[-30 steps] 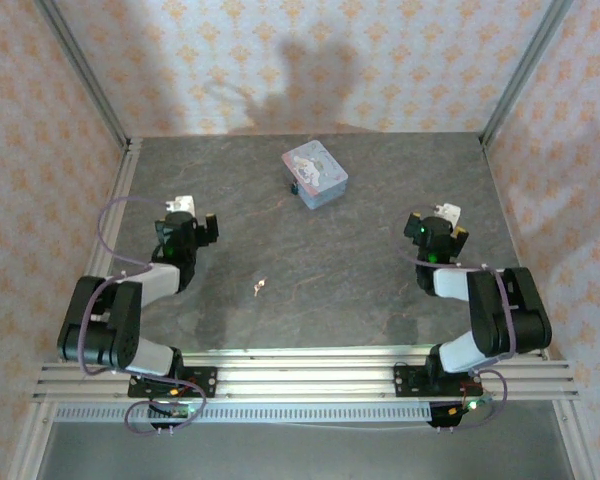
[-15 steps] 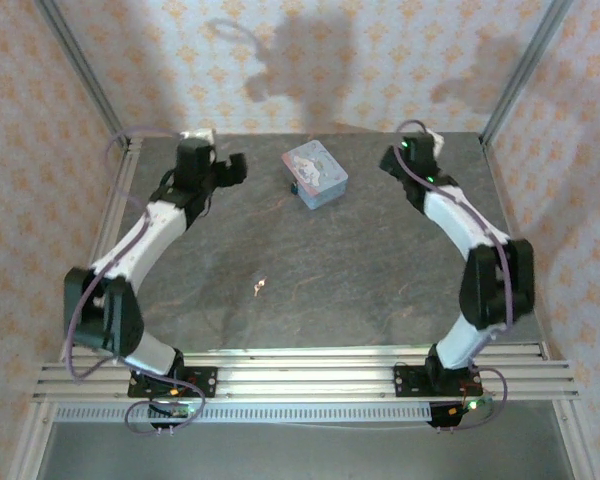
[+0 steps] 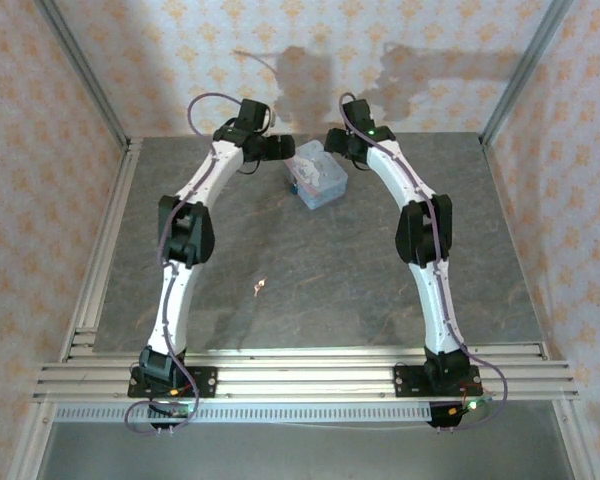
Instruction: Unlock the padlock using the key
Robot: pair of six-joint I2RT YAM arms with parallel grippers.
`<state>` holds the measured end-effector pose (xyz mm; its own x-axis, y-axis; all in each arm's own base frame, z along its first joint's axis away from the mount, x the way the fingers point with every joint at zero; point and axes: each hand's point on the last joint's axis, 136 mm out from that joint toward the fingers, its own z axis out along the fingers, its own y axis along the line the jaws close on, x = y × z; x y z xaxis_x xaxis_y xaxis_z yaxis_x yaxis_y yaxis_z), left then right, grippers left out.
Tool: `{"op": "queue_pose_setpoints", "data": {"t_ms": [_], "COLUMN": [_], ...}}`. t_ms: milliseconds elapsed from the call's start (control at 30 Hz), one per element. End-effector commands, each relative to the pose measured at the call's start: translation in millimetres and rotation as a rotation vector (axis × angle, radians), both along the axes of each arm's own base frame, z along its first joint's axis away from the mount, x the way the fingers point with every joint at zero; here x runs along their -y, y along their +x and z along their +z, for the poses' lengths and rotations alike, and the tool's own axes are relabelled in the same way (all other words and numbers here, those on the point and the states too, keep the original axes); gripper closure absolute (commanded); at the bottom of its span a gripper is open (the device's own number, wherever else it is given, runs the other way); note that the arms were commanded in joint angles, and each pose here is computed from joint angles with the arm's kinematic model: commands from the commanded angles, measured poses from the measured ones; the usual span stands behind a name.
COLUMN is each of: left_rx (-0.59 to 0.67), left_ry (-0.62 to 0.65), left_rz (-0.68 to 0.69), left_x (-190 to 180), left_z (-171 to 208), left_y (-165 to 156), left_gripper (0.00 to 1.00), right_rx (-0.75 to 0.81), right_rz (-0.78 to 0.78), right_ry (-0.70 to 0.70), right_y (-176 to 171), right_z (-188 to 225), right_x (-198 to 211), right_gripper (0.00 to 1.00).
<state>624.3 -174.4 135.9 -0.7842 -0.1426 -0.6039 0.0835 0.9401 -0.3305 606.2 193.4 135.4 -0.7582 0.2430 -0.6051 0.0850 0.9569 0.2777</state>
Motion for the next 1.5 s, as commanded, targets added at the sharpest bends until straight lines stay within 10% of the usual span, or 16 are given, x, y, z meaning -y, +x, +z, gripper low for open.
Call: {"op": "queue_pose_setpoints", "data": {"t_ms": [0,400,667,1067,1467], "left_rx": [-0.042,-0.004,-0.133,-0.176,-0.1], "left_ry": [-0.058,-0.276,-0.253,-0.19,-0.087], "left_rz": [-0.072,-0.194,-0.243,-0.265,-0.062], "left_x": [10.6,50.0,53.5,74.9,23.8], "left_z": [0.9,-10.8,-25.2,-39.6,-10.3], "left_y": [-2.3,12.0,-54.9,-183.1,-234.3], "left_gripper": [0.15,0.25,0.42,0.43,0.4], "right_rx": [-0.076,-0.156,-0.134,-0.141,-0.188], "right_rz": [0.07,0.318,0.267,0.068,-0.026], "right_ry": [0.011,-0.005,-0.058,0.004,0.135], "right_y": [-11.8,-41.0,-51.8,-107.7,-195.9], "right_z": [-16.2,-43.9,-18.0,27.7,1.6], "right_x": [-12.2,-44.9,-31.1,3.6,46.0], "right_gripper": [0.2,0.29,0.25,0.19,0.19]}}
